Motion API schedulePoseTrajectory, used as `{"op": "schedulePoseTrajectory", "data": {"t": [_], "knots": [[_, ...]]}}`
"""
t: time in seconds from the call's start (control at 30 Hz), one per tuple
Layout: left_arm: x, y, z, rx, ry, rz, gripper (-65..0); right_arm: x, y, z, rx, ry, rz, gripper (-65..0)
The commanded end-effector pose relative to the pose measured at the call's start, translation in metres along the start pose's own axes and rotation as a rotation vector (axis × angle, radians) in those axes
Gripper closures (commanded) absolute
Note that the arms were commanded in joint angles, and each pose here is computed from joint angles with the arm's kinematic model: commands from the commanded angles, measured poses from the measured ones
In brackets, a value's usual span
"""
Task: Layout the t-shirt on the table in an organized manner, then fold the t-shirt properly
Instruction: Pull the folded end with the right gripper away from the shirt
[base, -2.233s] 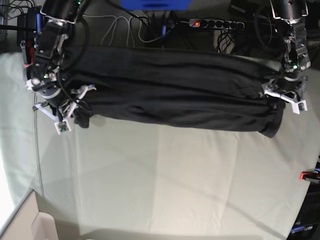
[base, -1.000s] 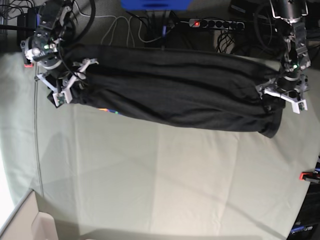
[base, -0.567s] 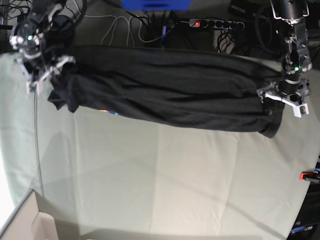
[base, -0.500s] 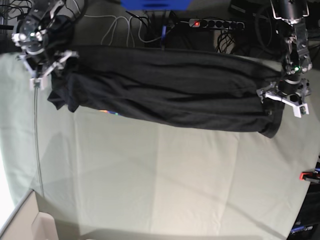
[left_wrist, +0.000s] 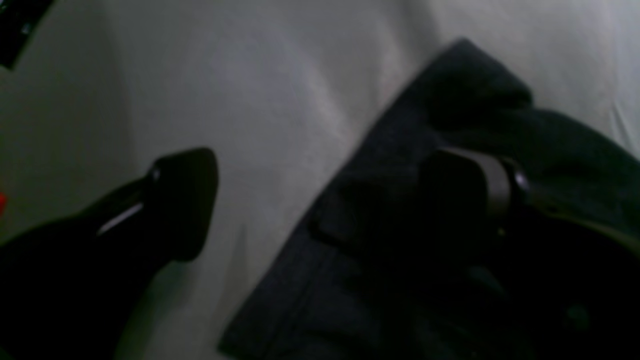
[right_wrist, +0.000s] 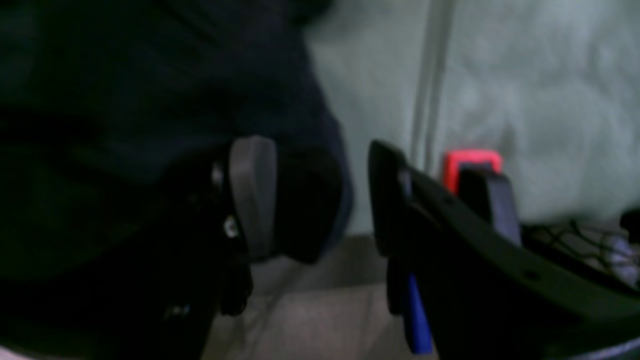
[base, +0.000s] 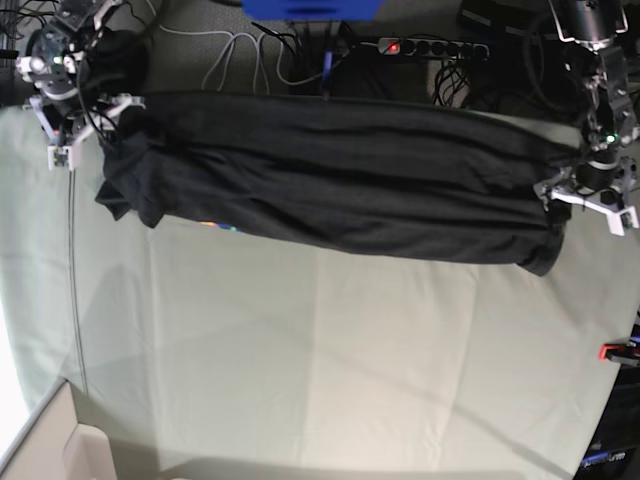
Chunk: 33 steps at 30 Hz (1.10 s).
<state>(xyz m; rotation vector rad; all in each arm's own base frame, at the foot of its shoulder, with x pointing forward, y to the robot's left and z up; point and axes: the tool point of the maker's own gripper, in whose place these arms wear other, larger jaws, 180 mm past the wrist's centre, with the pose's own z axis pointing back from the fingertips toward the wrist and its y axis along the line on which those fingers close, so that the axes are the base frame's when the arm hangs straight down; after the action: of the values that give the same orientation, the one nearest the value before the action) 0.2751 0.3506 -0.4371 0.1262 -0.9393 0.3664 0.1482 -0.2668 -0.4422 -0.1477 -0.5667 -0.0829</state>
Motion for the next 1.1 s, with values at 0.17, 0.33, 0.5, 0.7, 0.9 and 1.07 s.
{"op": "schedulePoseTrajectory", "data": {"t": [0.17, 0.33, 0.5, 0.7, 0.9, 1.07], "knots": [[0.019, 0.002, 0.0, -0.001, -0.053, -0.012, -65.0, 0.005, -0.011, 0.006, -0.021, -0.031, -0.006, -30.2], [0.012, -0.024, -0.007, -0.055, -0.032, -0.028, -65.0, 0.005, -0.01, 0.005, -0.017, -0.031, -0.004, -30.2], [0.003, -0.042, -0.009, -0.097, -0.008, -0.056, -65.0, 0.002, -0.01, 0.006, -0.017, -0.025, -0.003, -30.2], [-0.027, -0.028, -0.016, -0.059, 0.074, -0.033, -65.0, 0.001, -0.011, 0.007, -0.021, -0.02, -0.006, -30.2], [-0.04, -0.023, -0.017, -0.049, 0.104, -0.029, -65.0, 0.001, -0.011, 0.007, -0.021, -0.02, -0.006, -30.2], [-0.048, -0.02, -0.016, -0.043, 0.127, -0.028, -49.4, 0.001, -0.011, 0.006, -0.021, -0.022, -0.006, -30.2]]}}
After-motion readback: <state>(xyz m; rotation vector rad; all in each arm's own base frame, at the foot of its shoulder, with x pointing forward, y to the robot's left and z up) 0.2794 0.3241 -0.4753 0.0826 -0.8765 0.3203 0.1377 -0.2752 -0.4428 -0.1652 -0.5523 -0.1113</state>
